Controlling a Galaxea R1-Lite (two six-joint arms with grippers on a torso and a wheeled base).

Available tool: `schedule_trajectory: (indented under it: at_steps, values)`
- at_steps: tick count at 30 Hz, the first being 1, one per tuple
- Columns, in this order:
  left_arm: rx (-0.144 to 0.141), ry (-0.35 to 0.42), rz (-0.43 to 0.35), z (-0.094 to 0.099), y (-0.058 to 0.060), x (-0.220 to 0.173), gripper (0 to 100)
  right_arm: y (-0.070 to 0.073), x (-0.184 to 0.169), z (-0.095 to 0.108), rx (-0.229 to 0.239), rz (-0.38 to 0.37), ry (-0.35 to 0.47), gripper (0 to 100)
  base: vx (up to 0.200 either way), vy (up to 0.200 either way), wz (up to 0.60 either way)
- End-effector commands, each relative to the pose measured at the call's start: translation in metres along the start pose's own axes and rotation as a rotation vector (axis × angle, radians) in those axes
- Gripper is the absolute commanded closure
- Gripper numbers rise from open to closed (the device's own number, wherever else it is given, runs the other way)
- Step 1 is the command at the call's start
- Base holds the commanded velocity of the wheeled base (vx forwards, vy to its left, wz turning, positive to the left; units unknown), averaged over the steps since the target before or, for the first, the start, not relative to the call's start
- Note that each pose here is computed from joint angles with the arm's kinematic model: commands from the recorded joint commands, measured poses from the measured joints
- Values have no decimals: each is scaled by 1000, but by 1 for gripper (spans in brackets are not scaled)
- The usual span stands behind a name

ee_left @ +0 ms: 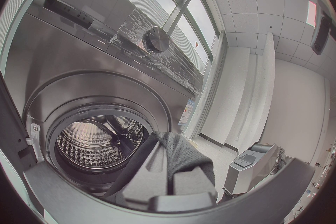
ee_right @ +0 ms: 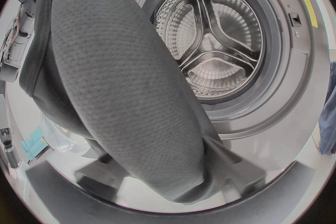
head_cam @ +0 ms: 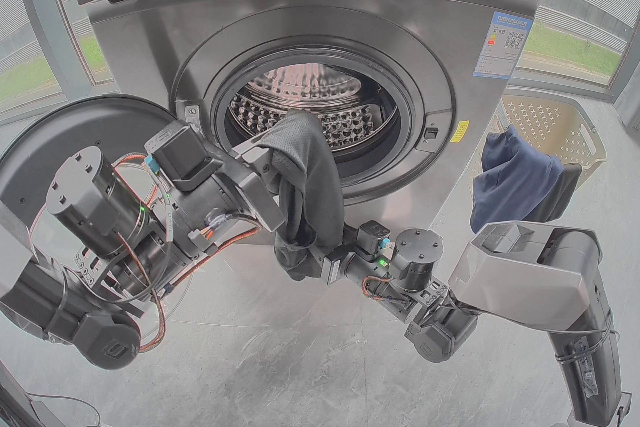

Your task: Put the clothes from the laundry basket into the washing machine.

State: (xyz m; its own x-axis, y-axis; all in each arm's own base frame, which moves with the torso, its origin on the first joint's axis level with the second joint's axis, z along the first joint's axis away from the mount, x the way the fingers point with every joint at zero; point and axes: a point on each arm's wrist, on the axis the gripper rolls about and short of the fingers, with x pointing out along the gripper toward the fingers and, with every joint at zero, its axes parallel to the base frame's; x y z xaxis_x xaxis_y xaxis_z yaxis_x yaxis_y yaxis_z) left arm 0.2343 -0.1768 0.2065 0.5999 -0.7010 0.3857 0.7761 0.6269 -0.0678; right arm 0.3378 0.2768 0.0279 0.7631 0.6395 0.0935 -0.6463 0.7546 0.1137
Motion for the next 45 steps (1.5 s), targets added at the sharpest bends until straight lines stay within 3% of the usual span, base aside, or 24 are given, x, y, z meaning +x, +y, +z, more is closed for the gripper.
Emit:
schedule_trajectory:
  at_steps: [1, 4, 9, 14, 23, 30, 31, 34, 37, 45]
  values:
    - [2, 1, 10, -1, 3, 0, 100, -4, -3, -1, 2, -10, 10, 100, 0, 0, 0]
    - [1, 6, 23, -2, 5, 0, 100, -8, -9, 13, 1, -28, -3, 100, 0, 0, 0]
    - [19, 56, 108, -17, 34, -4, 100, -22, -17, 59, -7, -95, -90, 100, 0, 0, 0]
    - [16, 147, 152, -41, 44, -14, 100, -28, -24, 94, -12, -112, -158, 100, 0, 0, 0]
    - [-25, 346, 169, -86, 45, -38, 100, -17, -30, 115, -7, -91, -207, 100, 0, 0, 0]
    - [-4, 413, 175, -107, 50, -41, 100, -11, -31, 113, -4, -76, -202, 100, 0, 0, 0]
    - [-1, 414, 177, -108, 51, -41, 0, -11, -32, 113, -4, -76, -201, 100, 0, 0, 0]
    - [-8, 445, 172, -117, 49, -42, 0, -13, -32, 113, -5, -81, -203, 100, 0, 0, 0]
    - [-29, 523, 163, -129, 44, -56, 0, -16, -32, 113, -6, -87, -203, 100, 0, 0, 0]
    - [-36, 683, 45, -147, 33, -87, 0, -12, -32, 120, -5, -79, -215, 100, 0, 0, 0]
